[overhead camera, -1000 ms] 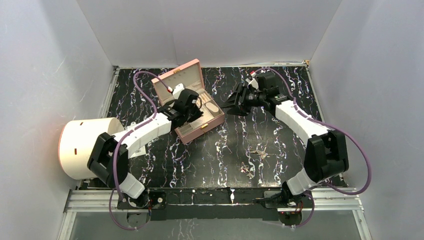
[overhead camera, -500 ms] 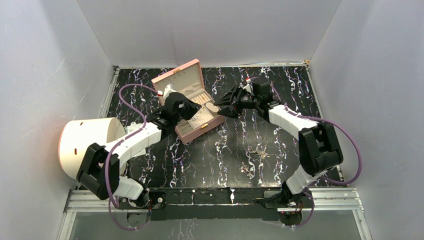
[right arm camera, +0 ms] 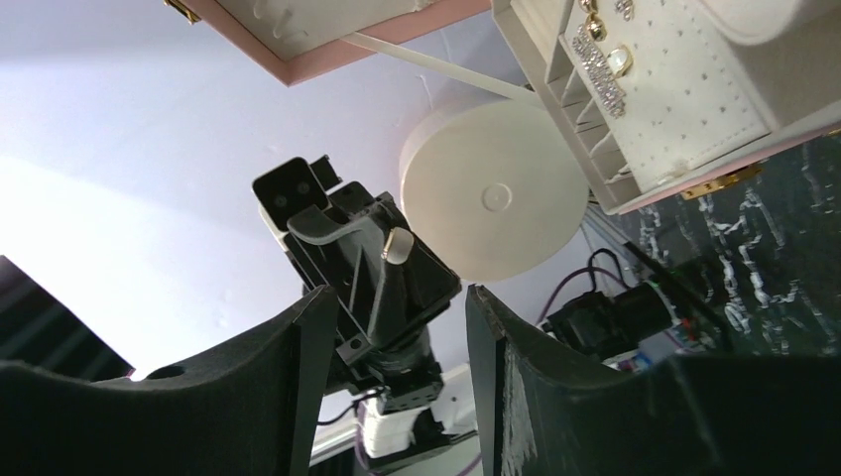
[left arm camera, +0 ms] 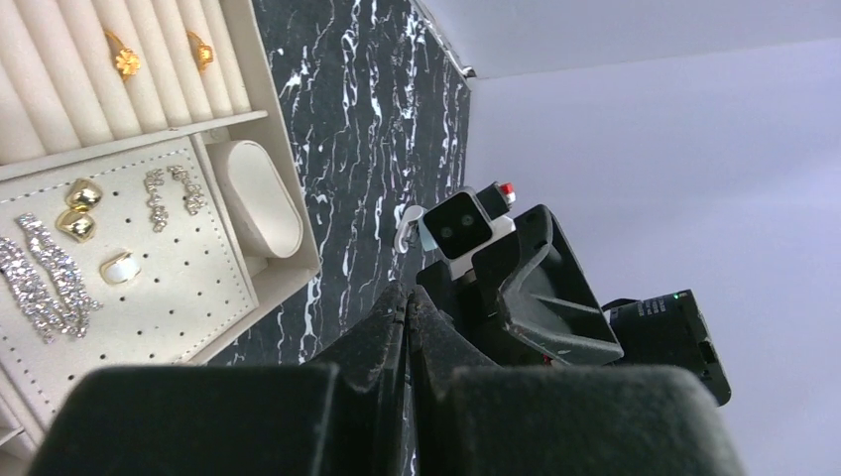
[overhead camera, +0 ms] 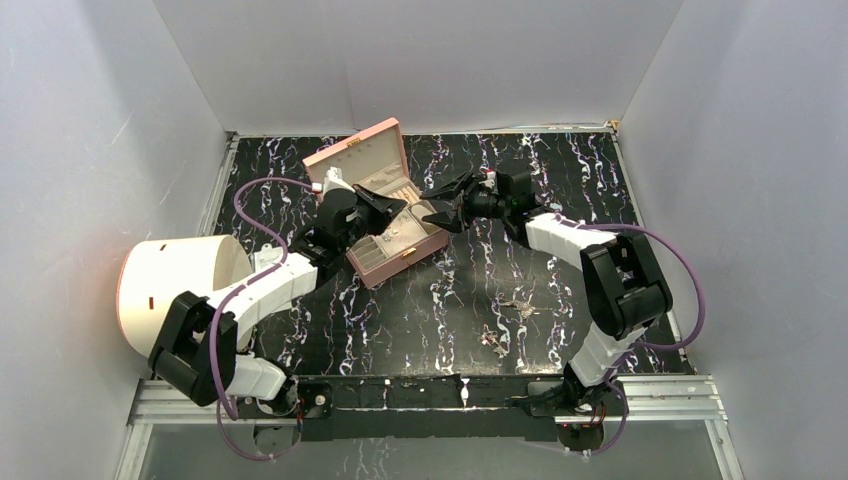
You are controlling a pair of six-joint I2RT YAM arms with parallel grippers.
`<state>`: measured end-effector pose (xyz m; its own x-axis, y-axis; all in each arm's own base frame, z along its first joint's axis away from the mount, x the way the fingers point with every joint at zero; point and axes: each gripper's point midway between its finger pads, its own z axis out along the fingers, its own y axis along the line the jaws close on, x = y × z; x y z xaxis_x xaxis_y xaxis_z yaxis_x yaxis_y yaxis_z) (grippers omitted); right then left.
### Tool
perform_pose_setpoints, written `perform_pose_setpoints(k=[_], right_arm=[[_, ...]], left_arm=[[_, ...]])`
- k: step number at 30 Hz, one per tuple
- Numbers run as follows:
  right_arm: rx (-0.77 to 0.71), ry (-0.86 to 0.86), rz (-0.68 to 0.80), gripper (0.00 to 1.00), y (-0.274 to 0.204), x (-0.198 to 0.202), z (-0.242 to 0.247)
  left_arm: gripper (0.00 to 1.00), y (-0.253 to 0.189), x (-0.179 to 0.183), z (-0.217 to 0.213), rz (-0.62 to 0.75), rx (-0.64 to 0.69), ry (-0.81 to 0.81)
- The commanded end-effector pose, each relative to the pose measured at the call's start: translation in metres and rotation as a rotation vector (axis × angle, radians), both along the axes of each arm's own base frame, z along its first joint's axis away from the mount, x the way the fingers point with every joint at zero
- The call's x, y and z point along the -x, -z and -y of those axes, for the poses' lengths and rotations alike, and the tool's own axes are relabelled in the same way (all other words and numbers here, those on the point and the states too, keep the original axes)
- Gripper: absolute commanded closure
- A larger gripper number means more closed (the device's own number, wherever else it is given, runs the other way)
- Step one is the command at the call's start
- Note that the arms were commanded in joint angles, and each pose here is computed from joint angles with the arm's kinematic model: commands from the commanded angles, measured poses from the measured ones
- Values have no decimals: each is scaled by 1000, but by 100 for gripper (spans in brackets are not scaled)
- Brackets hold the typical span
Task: Organize the mixed jewelry
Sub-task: Pick up the jewelry from the jewelry box.
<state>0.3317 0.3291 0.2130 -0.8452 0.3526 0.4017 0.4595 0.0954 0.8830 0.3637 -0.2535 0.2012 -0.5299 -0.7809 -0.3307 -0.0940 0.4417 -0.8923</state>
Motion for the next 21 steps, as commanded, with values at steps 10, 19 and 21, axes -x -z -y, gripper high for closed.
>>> perform_pose_setpoints(k=[10, 19, 21], right_arm=[[-114, 51, -74, 43, -38, -10, -15], [-113, 49, -98, 45, -37, -12, -21], [-110, 50, -105, 46, -36, -13, -22]], left_arm=[[100, -35, 2, 2, 127, 65, 33], [100, -34, 3, 4, 144, 67, 48], [100, -33, 3, 4, 145, 69, 49]])
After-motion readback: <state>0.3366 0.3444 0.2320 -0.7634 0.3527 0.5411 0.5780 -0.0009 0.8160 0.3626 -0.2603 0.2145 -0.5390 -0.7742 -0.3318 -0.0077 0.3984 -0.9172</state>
